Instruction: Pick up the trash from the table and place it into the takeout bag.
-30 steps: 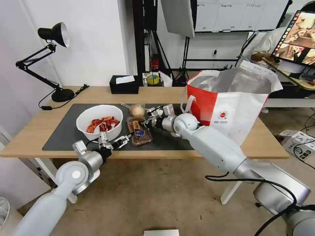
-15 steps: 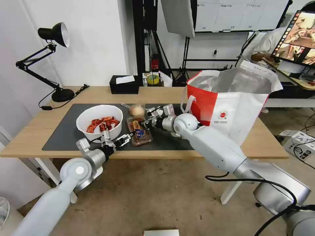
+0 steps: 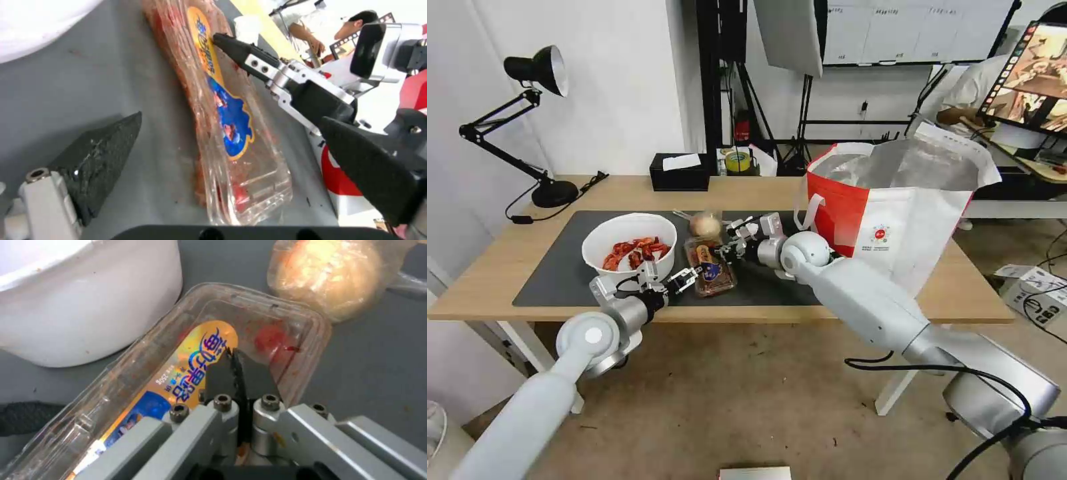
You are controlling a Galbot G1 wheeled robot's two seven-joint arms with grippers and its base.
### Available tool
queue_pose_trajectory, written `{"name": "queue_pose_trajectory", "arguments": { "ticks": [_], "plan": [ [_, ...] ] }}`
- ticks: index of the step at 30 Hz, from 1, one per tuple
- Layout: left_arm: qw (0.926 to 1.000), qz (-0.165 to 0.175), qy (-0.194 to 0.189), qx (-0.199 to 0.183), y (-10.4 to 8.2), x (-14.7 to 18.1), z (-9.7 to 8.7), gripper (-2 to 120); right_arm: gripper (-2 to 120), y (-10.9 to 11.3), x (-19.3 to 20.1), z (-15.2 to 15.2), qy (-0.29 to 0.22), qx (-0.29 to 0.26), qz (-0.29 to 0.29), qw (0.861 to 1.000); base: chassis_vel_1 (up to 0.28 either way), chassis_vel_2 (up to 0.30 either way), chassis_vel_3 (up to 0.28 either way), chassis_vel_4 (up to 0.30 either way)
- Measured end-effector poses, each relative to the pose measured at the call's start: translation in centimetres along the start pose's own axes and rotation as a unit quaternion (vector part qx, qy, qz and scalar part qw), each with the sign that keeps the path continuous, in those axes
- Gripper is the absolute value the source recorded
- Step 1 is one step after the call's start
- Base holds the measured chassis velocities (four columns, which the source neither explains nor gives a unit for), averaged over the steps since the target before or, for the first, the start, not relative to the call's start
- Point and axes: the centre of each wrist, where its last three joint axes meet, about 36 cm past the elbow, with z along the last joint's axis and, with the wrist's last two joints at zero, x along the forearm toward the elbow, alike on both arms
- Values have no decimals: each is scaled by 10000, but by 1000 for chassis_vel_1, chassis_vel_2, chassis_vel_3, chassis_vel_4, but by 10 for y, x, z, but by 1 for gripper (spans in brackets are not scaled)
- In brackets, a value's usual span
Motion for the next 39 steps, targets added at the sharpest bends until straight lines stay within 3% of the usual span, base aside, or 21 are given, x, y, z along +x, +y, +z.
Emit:
{"name": "queue_pose_trajectory", "arguments": {
  "ticks": [29, 36, 39],
  "plan": [
    [9998, 11, 118, 183, -18, -16, 5, 99, 0, -1, -3, 5, 19, -58, 33, 10000, 0, 0, 0, 0],
    [9997, -18, 130, 187, -19, -18, 7, 89, 0, -1, -3, 6, 26, -63, 40, 10000, 0, 0, 0, 0],
    [9997, -33, 117, 190, -20, -18, 6, 76, 0, 0, -5, 7, 32, -76, 43, 10000, 0, 0, 0, 0]
  ]
}}
